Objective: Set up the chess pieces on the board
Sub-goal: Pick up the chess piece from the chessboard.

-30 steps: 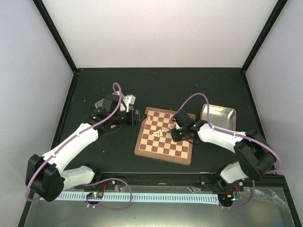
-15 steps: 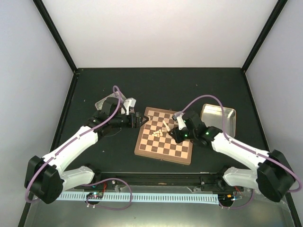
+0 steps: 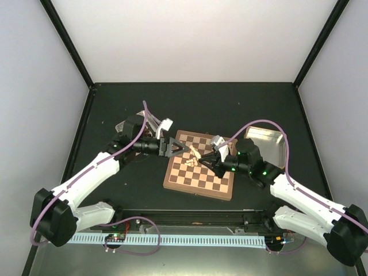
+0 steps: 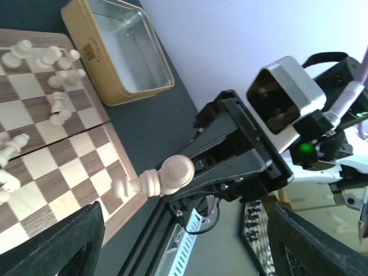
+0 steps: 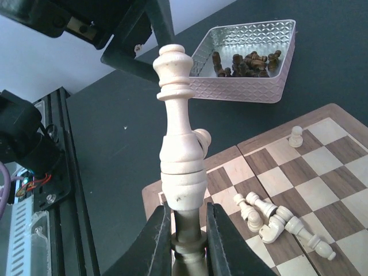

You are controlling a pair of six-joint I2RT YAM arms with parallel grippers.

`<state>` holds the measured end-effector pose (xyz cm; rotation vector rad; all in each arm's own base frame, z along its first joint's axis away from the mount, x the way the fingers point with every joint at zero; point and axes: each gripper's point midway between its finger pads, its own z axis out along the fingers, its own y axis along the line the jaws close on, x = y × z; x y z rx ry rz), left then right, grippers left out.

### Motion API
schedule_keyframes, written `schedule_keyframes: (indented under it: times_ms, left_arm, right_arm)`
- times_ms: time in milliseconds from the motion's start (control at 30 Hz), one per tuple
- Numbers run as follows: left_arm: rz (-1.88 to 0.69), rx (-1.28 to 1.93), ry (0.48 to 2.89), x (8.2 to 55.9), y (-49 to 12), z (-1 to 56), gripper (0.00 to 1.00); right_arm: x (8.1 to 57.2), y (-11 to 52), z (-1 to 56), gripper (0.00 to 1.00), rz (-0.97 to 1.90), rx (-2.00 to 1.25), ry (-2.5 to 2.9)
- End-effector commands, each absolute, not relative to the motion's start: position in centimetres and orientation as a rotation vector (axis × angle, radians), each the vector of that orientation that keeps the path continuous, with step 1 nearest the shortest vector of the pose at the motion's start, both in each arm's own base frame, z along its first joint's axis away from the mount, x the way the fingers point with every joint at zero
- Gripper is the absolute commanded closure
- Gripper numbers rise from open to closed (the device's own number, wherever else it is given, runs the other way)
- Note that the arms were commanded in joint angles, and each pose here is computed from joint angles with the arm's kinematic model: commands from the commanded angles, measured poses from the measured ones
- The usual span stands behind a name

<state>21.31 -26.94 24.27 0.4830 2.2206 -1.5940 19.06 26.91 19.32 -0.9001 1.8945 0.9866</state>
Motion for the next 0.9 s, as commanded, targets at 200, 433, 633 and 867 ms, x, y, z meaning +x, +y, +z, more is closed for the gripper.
schedule_keyframes:
  times_ms: [200,433,633,867]
  left_arm:
    - [-1.689,0.537,2.211,21.8,-29.0,25.3,0.39]
    - [-1.69,0.532,2.269,22.3,-29.9,23.7,0.6]
    - [-1.698,0.539,2.306,22.3,-30.4,22.4,0.74]
    - [-1.692,0.576,2.332,22.4,-30.9,21.5,0.84]
  right_arm:
    - [18.5,27.8,19.4,0.91,1.006,-0.994,1.812]
    - [18.7,27.8,18.7,0.91,0.995,-0.993,1.844]
    - [19.3,27.6,17.7,0.92,0.968,-0.962,1.903]
    - [19.6,27.3,17.2,0.92,0.953,-0.934,1.936]
